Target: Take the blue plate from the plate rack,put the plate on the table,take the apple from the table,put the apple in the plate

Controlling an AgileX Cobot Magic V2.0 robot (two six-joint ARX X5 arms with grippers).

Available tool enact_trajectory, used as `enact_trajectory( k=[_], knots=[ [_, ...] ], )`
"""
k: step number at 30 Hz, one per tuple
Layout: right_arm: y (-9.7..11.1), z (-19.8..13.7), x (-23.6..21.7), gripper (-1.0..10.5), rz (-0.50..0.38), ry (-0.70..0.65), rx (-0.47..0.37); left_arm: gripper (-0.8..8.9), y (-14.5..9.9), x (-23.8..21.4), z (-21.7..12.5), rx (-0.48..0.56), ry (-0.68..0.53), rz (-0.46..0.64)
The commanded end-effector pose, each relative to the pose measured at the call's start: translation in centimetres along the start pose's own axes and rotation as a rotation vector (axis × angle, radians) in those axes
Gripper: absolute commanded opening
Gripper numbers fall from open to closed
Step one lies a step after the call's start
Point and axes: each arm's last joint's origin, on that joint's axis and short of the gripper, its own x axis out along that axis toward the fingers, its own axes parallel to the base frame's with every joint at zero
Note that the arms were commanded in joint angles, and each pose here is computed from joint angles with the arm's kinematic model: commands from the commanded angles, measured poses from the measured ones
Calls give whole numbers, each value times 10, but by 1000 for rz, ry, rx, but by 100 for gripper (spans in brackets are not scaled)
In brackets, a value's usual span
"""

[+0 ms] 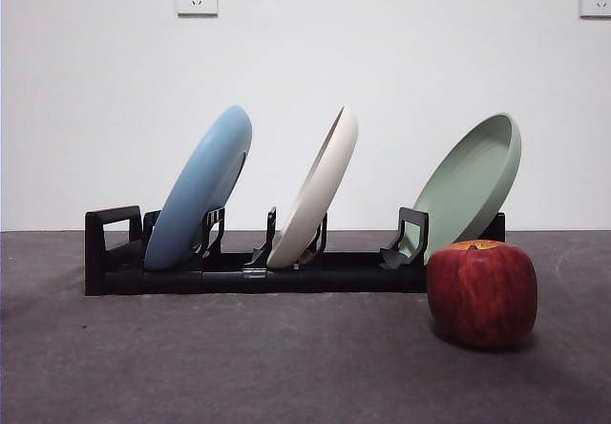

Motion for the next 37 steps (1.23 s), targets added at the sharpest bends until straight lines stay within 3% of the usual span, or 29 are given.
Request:
enact_trajectory(
  k=[1,6,13,15,16,19,20,29,37],
  knots=[
    [9,18,4,-10,41,13,-44,-6,-8,3,18,0,15,-40],
    [22,45,17,-1,119,95,-75,-6,-22,11,52,47,62,-132],
    [29,64,40,8,134,269,-124,0,-33,30,84,3,198,-245],
    [30,67,47,77,145,304,-121,17,-33,38,88,-15,241,-275],
    [30,68,49,130,142,313,-118,65,-33,41,89,-23,258,-285],
    [30,70,56,275,134,334,-112,329,-31,51,89,-49,302,-291],
    [30,70,57,294,137,339,-110,362,-30,54,89,-58,316,-291],
    [32,73,57,289,152,352,-105,346,-37,95,105,-71,419,-295],
    [31,69,54,288,129,415,-87,346,-68,152,128,111,576,-214]
  ],
)
